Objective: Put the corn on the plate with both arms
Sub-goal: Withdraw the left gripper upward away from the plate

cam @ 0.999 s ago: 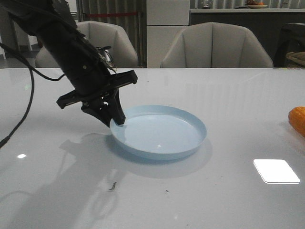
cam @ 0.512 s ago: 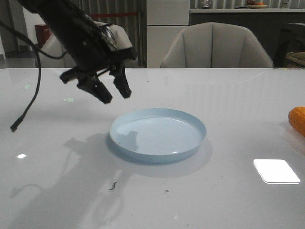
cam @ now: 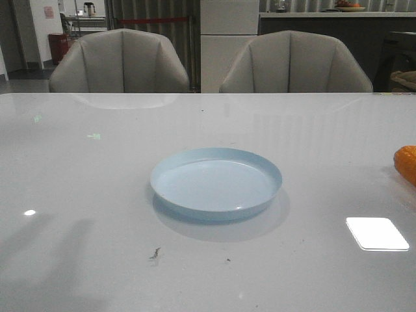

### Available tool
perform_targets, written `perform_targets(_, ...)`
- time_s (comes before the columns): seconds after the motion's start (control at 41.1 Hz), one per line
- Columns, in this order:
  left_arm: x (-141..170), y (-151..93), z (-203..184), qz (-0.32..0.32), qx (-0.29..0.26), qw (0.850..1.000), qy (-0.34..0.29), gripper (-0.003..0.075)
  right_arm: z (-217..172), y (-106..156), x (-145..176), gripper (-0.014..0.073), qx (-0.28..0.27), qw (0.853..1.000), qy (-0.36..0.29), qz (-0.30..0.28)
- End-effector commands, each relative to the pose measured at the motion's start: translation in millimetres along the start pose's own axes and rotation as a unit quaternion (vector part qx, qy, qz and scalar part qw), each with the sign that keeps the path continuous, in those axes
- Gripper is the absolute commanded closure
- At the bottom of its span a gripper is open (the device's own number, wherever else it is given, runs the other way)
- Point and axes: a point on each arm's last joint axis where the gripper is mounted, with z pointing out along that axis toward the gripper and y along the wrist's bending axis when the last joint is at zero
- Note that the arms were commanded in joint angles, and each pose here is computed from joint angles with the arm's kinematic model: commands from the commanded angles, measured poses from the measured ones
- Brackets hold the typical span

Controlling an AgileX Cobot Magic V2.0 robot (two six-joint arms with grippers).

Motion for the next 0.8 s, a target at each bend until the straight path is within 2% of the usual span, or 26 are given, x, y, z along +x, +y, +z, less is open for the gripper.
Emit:
perform_targets(0.0, -19, 20, -50, -0.010, -0.040, 0.993, -0.110, 0.0344, -7, 0, -19, 0.0024, -0.002, 0.998, -0.060, -0.007)
perform_targets(0.122, 10, 37, -69, -0.023, -0.075, 0.987, -0.137, 0.0344, -7, 0, -19, 0.0024, -0.002, 0.998, -0.060, -0.007)
perform_targets(0.195, 41, 38, -70, -0.027, -0.087, 0.986, -0.136, 0.0344, -7, 0, -19, 0.0024, -0.002, 0.998, -0.060, -0.007)
perform_targets(0.438, 164, 15, -87, -0.032, -0.096, 0.988, -0.115, 0.0344, -6, 0, -13, 0.0024, 0.001, 1.000, -0.025, 0.001)
perform_targets(0.512, 188, 9, -96, -0.032, -0.098, 0.988, -0.116, 0.0344, -6, -1, -10, 0.0024, 0.003, 1.000, -0.010, 0.002)
perform_targets(0.633, 211, 2, -114, -0.031, -0.101, 0.986, -0.132, 0.0344, -6, -1, -7, 0.0024, 0.006, 1.000, 0.004, 0.001)
perform_targets(0.779, 214, -2, -135, -0.029, -0.103, 0.982, -0.153, 0.0344, 1, -1, -14, 0.0024, 0.007, 1.000, 0.010, 0.007)
